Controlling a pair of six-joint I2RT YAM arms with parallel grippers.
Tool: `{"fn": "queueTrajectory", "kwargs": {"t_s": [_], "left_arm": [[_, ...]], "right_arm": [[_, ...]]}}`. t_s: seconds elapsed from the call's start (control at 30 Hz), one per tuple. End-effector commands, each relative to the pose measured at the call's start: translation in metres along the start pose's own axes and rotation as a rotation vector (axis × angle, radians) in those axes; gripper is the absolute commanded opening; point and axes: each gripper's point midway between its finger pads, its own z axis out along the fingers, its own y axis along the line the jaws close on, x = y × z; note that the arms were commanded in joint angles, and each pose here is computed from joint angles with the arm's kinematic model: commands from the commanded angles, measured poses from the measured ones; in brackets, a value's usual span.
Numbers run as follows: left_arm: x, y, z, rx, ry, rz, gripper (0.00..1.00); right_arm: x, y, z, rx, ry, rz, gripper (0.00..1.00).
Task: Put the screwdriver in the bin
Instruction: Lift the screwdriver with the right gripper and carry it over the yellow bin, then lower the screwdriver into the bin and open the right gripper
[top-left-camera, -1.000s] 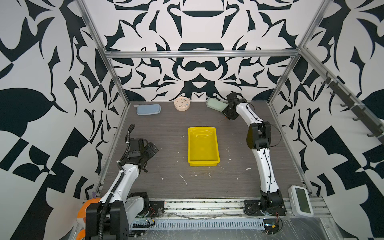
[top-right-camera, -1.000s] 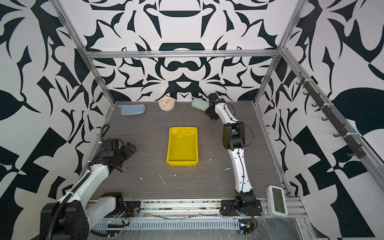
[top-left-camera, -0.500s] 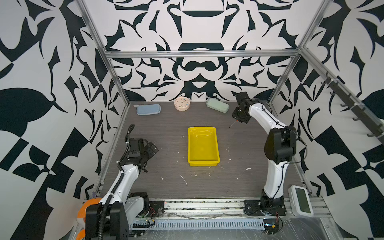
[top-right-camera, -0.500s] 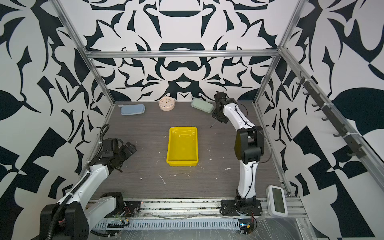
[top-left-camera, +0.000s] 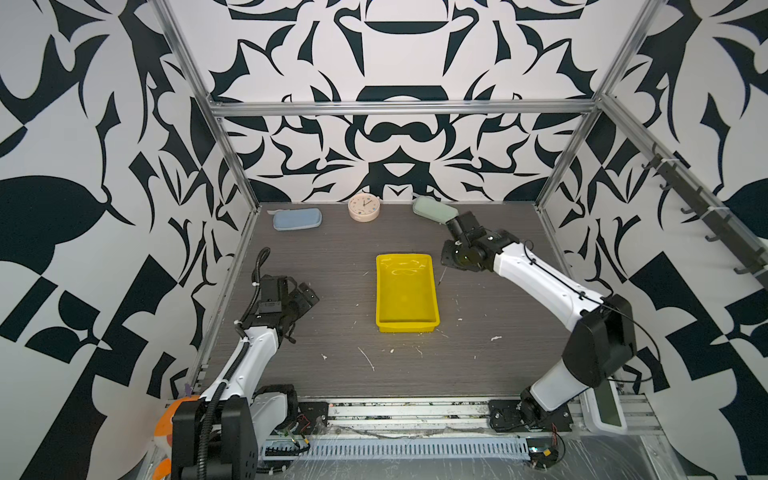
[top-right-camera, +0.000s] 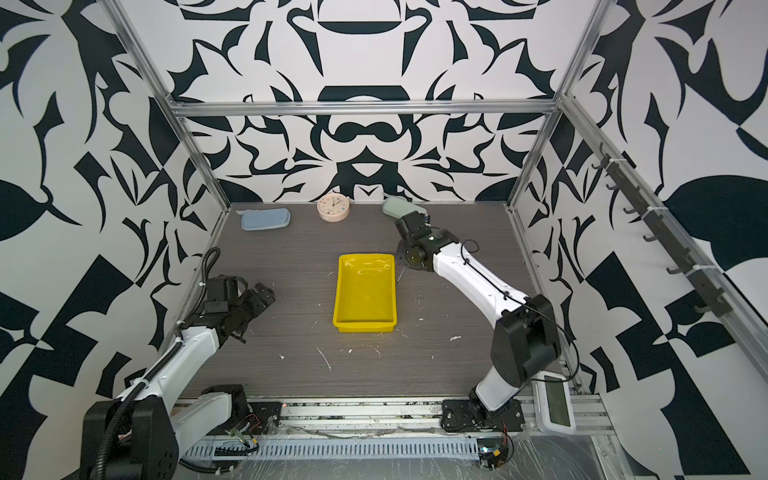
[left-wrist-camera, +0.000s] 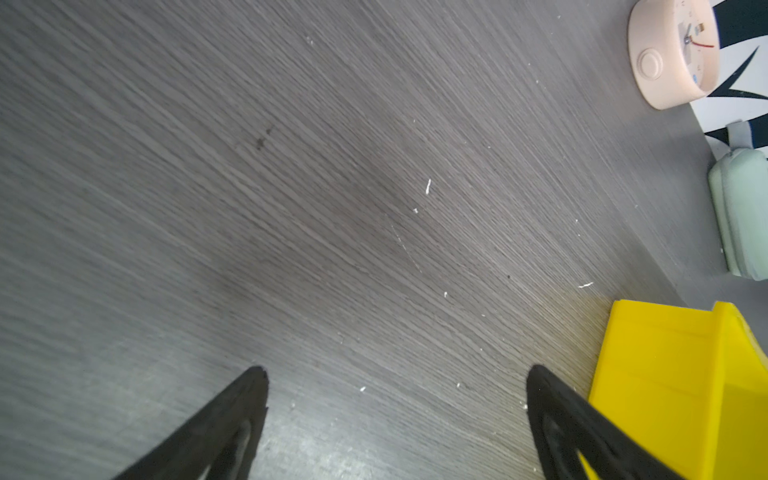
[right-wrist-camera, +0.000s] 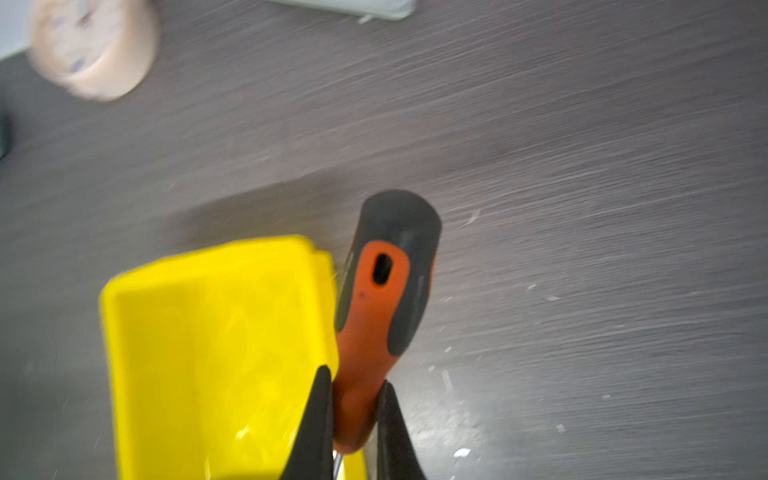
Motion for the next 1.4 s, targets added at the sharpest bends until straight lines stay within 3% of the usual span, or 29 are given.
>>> {"fn": "queueTrajectory", "kwargs": {"t_s": [0.0,0.07,0.2,0.33,0.43,0.57,0.7,0.8,0.87,0.97,1.23,1.37], "left_arm": [[-0.001,-0.007,-0.005,0.04,-0.007,0.01,1.0],[-0.003,-0.015,-0.01,0.086,-0.035,0.015,0.99],[0.003,-0.071,-0.033,0.349,-0.089,0.137,0.99],[0.0,-0.114,-0.057,0.393,-0.149,0.169,1.0],[-0.011,-0.158,-0.066,0.495,-0.173,0.169,1.0],[-0.013,-0.198,-0.049,0.583,-0.154,0.222,1.0],[0.003,-0.206,-0.021,0.604,-0.108,0.31,1.0],[0.019,-0.183,0.007,0.52,-0.067,0.329,1.0],[0.019,-0.186,0.009,0.554,-0.046,0.3,0.99],[0.021,-0.189,0.007,0.508,-0.008,0.357,0.99],[0.025,-0.189,0.015,0.511,0.022,0.329,1.0],[0.028,-0.191,0.019,0.511,0.044,0.327,1.0]], "right_arm": [[0.014,0.025,-0.017,-0.12,-0.047,-0.018,0.02],[0.03,0.036,-0.014,-0.152,-0.047,-0.031,0.02],[0.042,0.057,-0.009,-0.174,-0.023,-0.066,0.02],[0.048,0.076,0.004,-0.197,-0.001,-0.06,0.02],[0.056,0.087,0.019,-0.194,0.033,-0.054,0.02],[0.067,0.105,0.036,-0.177,0.063,-0.098,0.03],[0.077,0.107,0.052,-0.127,0.086,-0.094,0.02],[0.084,0.103,0.062,-0.104,0.103,-0.069,0.03],[0.089,0.102,0.069,-0.091,0.119,-0.061,0.04],[0.095,0.101,0.076,-0.067,0.148,-0.06,0.07],[0.085,0.105,0.064,-0.061,0.112,-0.073,0.43],[0.064,0.105,0.042,-0.038,0.059,-0.123,0.45]]}}
